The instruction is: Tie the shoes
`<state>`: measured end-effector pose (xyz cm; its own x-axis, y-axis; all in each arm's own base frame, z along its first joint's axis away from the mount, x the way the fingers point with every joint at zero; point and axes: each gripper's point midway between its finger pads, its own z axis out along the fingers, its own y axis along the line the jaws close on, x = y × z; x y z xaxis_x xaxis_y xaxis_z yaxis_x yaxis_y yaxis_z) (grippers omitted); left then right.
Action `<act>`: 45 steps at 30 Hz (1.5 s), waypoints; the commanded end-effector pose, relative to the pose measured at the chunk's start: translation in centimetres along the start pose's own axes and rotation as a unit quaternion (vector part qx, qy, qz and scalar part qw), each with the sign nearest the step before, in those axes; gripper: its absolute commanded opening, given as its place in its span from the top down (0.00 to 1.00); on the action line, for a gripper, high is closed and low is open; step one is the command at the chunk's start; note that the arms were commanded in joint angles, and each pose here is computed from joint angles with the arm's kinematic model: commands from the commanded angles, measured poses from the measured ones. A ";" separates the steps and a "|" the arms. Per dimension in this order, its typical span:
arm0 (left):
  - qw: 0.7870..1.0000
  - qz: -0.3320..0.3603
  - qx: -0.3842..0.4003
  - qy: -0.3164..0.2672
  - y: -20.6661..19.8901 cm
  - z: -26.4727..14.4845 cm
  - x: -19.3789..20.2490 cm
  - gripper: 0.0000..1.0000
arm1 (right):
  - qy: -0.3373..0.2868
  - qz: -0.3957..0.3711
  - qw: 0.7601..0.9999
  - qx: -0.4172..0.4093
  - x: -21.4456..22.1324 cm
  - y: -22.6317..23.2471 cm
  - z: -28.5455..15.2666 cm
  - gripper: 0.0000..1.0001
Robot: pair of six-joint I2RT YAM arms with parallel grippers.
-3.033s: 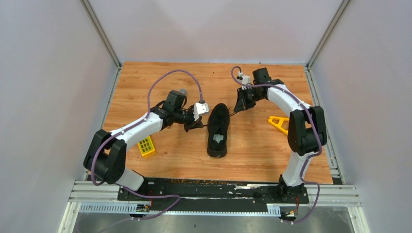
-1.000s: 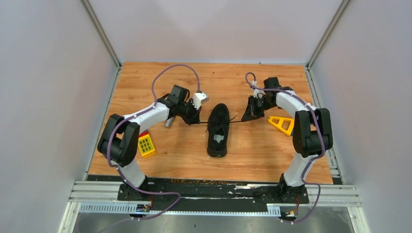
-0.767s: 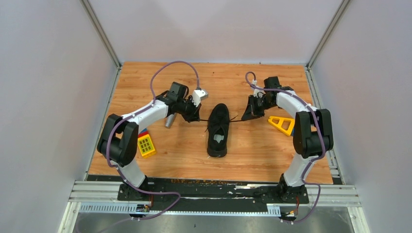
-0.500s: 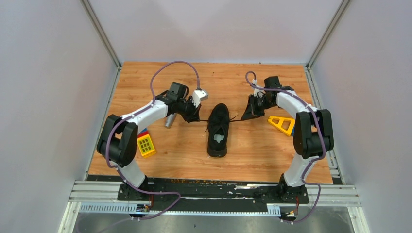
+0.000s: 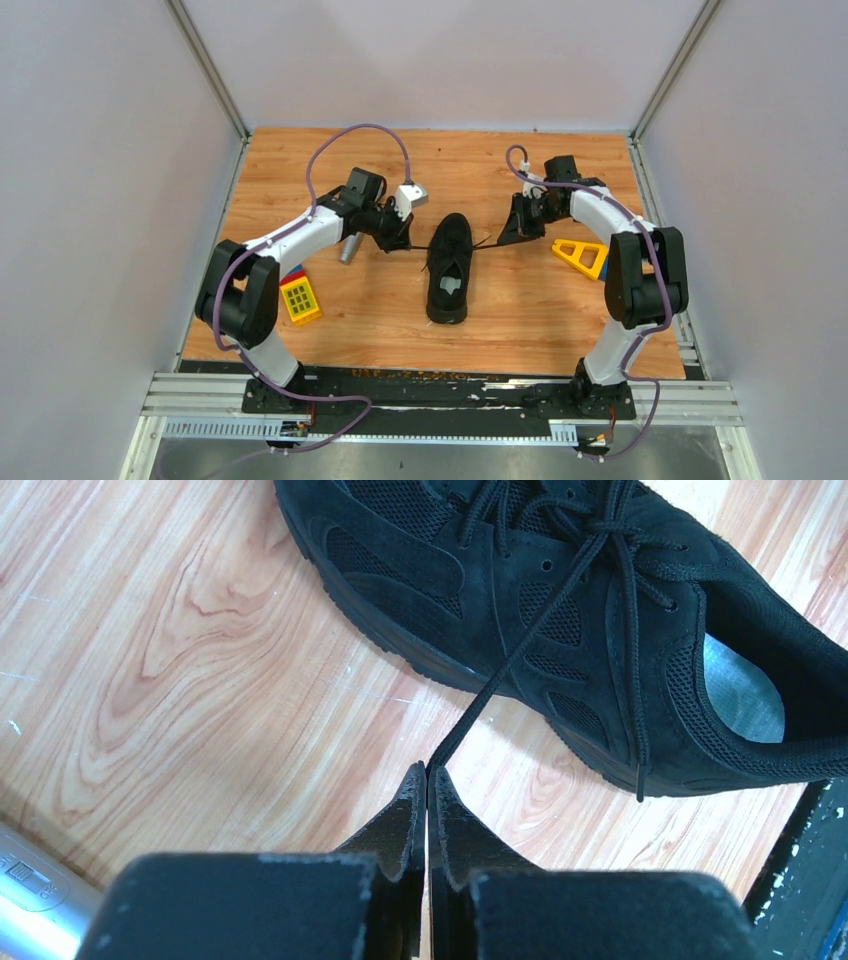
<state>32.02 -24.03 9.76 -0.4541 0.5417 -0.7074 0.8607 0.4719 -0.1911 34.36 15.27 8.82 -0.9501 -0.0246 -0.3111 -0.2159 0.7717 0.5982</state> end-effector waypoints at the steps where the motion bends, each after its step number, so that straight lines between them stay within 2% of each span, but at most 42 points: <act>1: 0.998 0.013 -0.053 0.013 1.8 -2.7 0.5 1.00 | -0.053 -0.025 0.995 0.078 -2.2 -2.7 -1.9 1.00; 14: 0.998 0.016 -0.058 0.023 1.5 -3.0 1.8 1.00 | -0.060 -0.028 0.994 0.090 -2.1 -3.0 -2.1 1.00; 45: 0.998 0.026 -0.055 0.026 1.6 -2.9 1.6 1.00 | -0.067 -0.037 0.995 0.061 -2.5 -1.6 -2.5 1.00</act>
<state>31.08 -23.40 10.77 -0.4029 0.5542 -0.7284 0.8816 0.4487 -0.1463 34.41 15.10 9.87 -0.9351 -0.0192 -0.3540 -0.2358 0.7793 0.5805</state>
